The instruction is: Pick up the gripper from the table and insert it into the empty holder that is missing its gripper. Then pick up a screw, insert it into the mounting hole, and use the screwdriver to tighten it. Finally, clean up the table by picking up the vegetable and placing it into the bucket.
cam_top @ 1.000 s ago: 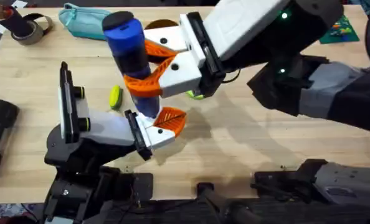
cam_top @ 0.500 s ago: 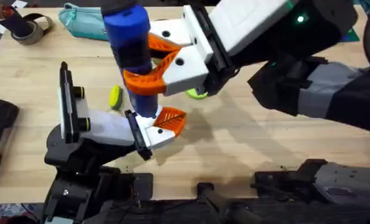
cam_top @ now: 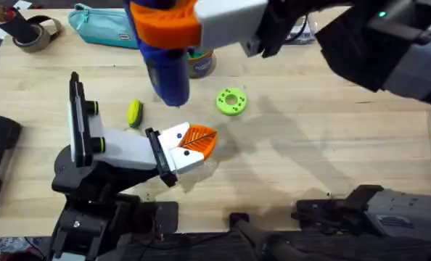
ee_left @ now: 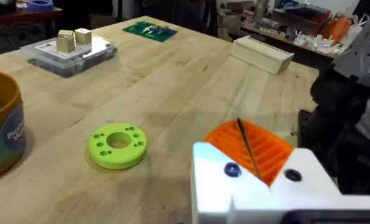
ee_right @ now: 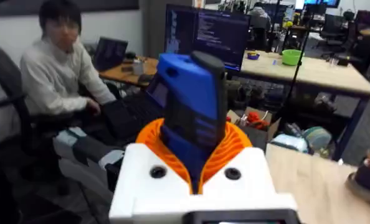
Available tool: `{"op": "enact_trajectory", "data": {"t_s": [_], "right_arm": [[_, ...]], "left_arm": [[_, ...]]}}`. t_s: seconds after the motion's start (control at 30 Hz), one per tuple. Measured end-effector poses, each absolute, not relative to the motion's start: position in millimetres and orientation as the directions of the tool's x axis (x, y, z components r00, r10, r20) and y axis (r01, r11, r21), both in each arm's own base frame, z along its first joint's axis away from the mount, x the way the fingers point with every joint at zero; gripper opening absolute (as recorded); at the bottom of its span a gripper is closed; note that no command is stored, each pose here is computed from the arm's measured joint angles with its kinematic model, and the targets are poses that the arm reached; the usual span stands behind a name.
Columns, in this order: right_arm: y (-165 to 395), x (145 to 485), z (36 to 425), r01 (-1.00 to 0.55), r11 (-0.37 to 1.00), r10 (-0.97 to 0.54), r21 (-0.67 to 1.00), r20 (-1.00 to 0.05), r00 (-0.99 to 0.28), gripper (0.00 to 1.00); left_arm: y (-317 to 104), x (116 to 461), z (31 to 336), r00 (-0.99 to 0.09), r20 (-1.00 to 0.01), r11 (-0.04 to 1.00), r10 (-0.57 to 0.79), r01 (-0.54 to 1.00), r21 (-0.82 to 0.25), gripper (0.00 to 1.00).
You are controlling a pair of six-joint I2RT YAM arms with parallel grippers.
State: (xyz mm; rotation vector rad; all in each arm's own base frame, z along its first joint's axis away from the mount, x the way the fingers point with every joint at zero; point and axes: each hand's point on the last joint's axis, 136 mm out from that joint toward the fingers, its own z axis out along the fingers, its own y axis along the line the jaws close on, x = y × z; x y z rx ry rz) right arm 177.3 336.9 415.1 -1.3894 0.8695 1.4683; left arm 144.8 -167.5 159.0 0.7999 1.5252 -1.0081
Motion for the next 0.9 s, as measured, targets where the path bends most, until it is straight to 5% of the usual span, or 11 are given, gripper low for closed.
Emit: {"op": "enact_trajectory", "data": {"t_s": [0.9], "right_arm": [[346,156,395,-0.908,-0.413,0.11,-0.077,-0.993,0.034,0.036]], "left_arm": [[-168,145,159,-0.185,-0.982,0.413,-0.028,0.893,-0.18,0.013]]}}
